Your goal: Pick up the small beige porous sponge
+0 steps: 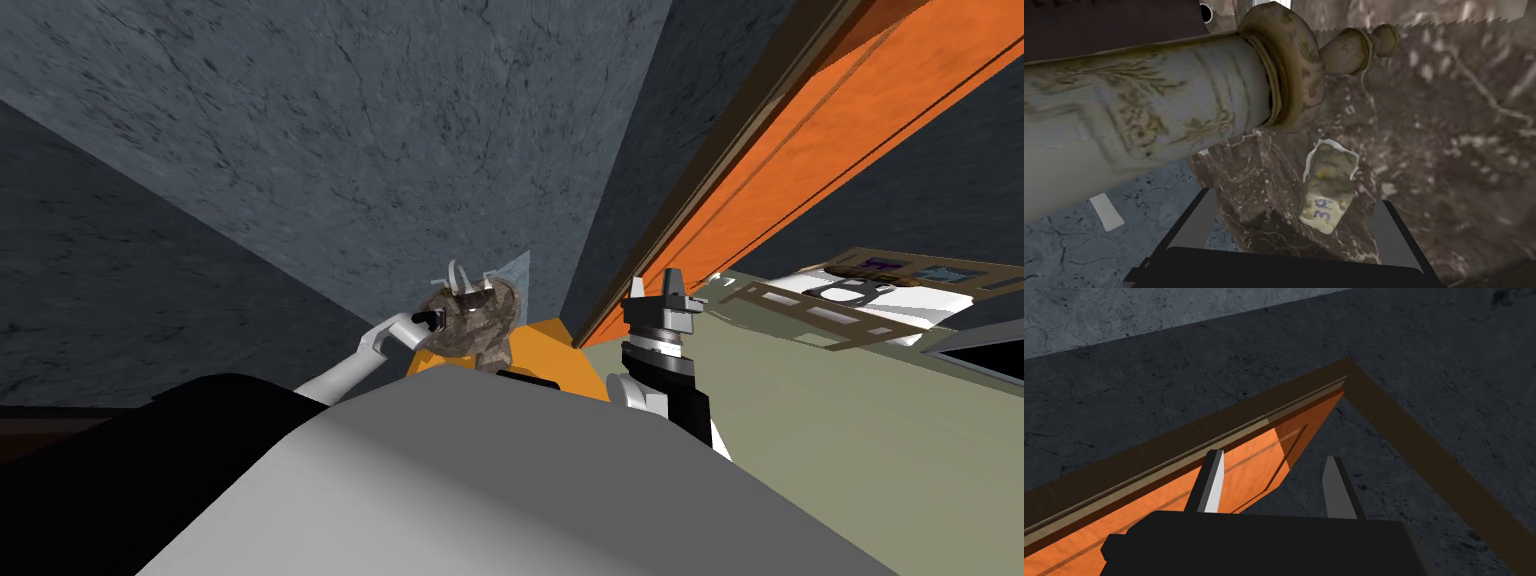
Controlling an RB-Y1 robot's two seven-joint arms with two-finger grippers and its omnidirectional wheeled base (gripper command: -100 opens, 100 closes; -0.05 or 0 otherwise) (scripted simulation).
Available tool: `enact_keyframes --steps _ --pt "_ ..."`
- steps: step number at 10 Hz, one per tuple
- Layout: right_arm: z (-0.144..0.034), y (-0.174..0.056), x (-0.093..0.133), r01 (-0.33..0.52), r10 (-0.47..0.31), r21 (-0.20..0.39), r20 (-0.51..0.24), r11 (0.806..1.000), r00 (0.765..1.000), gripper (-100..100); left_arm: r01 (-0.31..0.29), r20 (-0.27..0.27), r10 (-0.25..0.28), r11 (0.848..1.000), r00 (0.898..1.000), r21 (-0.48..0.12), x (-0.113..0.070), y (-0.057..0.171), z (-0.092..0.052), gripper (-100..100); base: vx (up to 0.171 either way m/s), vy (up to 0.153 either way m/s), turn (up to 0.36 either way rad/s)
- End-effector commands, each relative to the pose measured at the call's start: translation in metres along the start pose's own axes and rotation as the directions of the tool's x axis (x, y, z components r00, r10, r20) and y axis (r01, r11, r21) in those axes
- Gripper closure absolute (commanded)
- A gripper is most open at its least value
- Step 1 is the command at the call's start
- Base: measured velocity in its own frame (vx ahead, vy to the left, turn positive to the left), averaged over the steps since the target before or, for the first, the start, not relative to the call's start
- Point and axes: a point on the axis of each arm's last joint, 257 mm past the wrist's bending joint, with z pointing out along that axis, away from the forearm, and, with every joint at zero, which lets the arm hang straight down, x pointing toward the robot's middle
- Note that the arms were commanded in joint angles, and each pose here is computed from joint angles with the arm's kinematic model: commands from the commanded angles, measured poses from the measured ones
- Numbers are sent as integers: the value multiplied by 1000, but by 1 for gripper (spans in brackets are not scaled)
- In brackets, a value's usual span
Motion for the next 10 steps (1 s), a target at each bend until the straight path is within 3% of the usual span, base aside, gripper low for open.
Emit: enact_keyframes --steps 1,2,3,4,5,7,8,9,10 --pt "0 0 0 0 0 0 0 1000 1000 0 9 30 -7 999 1000 -48 -10 18 5 -100 47 8 -89" --pt "0 0 0 0 0 0 0 1000 1000 0 16 47 -12 995 999 -96 -15 39 7 -100 61 27 -89" --pt "0 0 0 0 0 0 0 1000 1000 0 12 35 -10 998 999 -68 -11 24 5 -100 29 15 -18" --pt "0 0 0 0 0 0 0 1000 1000 0 13 38 -10 997 999 -74 -12 27 5 0 0 0 0" --pt "0 0 0 0 0 0 0 1000 1000 0 17 41 -14 997 999 -73 -15 30 11 -100 18 7 -30" --pt "0 0 0 0 0 0 0 1000 1000 0 21 44 -18 997 999 -73 -18 36 19 -100 1 1 -6" --pt "0 0 0 0 0 0 0 1000 1000 0 20 44 -17 997 999 -74 -17 34 16 -100 0 0 0" --pt "0 0 0 0 0 0 0 1000 1000 0 20 43 -17 997 999 -73 -17 34 16 100 0 0 0" --pt "0 0 0 0 0 0 0 1000 1000 0 20 43 -17 997 999 -73 -17 35 16 100 0 0 0"
